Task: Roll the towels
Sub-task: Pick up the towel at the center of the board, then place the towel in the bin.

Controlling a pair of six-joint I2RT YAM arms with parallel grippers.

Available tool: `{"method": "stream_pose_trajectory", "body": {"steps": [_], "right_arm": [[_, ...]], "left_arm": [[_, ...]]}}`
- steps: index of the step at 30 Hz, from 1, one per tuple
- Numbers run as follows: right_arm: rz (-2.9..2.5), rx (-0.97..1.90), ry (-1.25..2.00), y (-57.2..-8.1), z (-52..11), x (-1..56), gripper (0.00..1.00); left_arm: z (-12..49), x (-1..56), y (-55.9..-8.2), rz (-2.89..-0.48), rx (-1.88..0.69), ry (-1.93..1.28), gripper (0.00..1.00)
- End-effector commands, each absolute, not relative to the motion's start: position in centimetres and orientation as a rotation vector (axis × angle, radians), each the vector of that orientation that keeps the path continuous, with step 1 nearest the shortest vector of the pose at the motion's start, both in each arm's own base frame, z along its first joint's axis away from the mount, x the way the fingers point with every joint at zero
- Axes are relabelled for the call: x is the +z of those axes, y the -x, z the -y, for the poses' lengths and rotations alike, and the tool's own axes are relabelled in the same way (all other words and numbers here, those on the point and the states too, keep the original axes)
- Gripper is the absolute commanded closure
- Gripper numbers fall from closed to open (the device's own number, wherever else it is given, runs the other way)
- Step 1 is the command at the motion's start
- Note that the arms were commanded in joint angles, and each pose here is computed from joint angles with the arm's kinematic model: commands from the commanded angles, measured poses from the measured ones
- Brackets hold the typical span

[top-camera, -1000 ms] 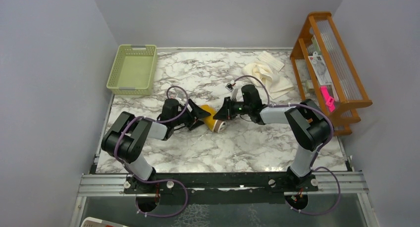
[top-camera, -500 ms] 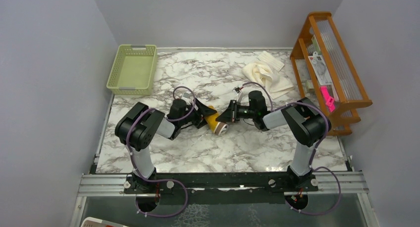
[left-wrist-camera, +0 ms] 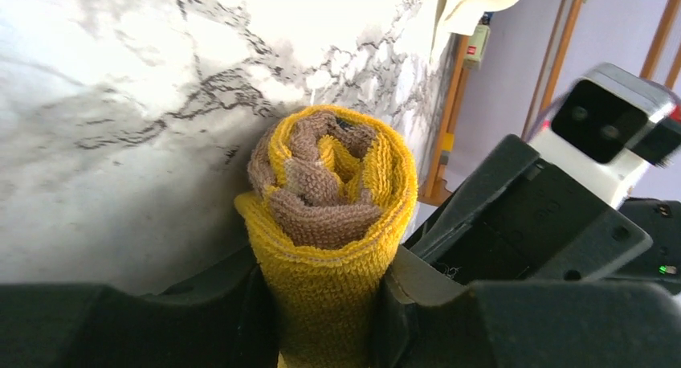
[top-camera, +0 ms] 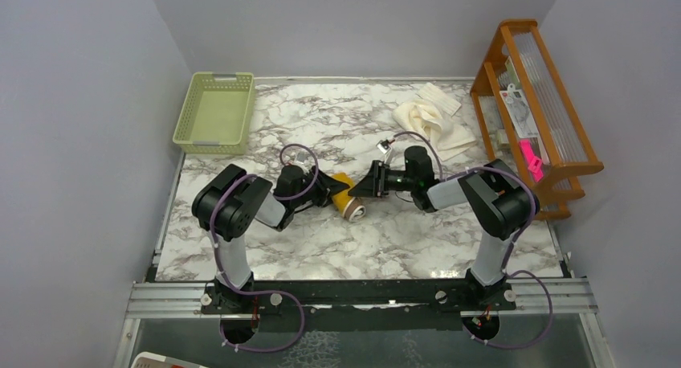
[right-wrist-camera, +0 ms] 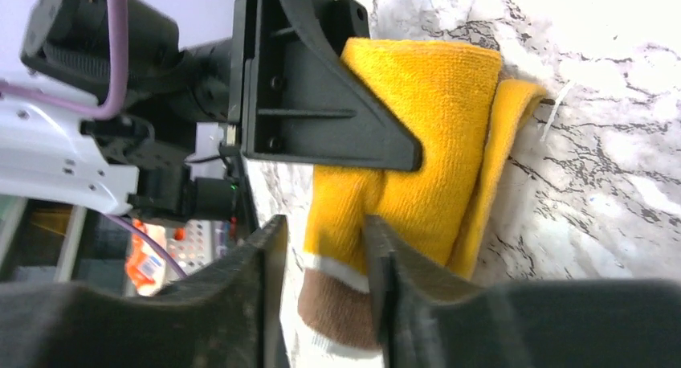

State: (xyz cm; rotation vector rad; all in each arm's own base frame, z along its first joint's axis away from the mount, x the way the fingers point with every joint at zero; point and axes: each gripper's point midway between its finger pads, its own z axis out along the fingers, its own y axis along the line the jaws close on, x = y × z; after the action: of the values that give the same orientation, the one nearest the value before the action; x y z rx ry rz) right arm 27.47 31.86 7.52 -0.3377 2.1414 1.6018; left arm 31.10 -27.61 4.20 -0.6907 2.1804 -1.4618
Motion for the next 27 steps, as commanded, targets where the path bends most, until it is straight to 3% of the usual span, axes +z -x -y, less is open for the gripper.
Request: {"method": "stream_pose_trajectory", "body": {"steps": [1,6,13,21,27], "right_arm": [[-2.028,1.503,0.459,-28.6,-31.1,11.2,0.53],[-1.979,1.302,0.418,-30.6,-27.9,14.4,0.39],[-1.897,1.153,0.466,-31.1,-25.9,18.4,0.39],[-1.894,1.218,0.505,-28.7,-25.8,17.7,0.39],[-1.887,1.244,0.515,-27.8,-25.8,17.3,0.39]], "left_arm": [[26.4,6.0,-33.6,-2.142,-1.351,0.6,0.7],[22.9,9.1,-36.8,-2.13,-1.143,0.53,0.69],[15.7,15.9,-42.0,-1.991,-1.04,0.587,0.68],[5.1,25.3,-49.6,-1.786,-0.878,0.626,0.65],[-3.1,26.8,-54.7,-1.678,-0.822,0.75,0.65]]}}
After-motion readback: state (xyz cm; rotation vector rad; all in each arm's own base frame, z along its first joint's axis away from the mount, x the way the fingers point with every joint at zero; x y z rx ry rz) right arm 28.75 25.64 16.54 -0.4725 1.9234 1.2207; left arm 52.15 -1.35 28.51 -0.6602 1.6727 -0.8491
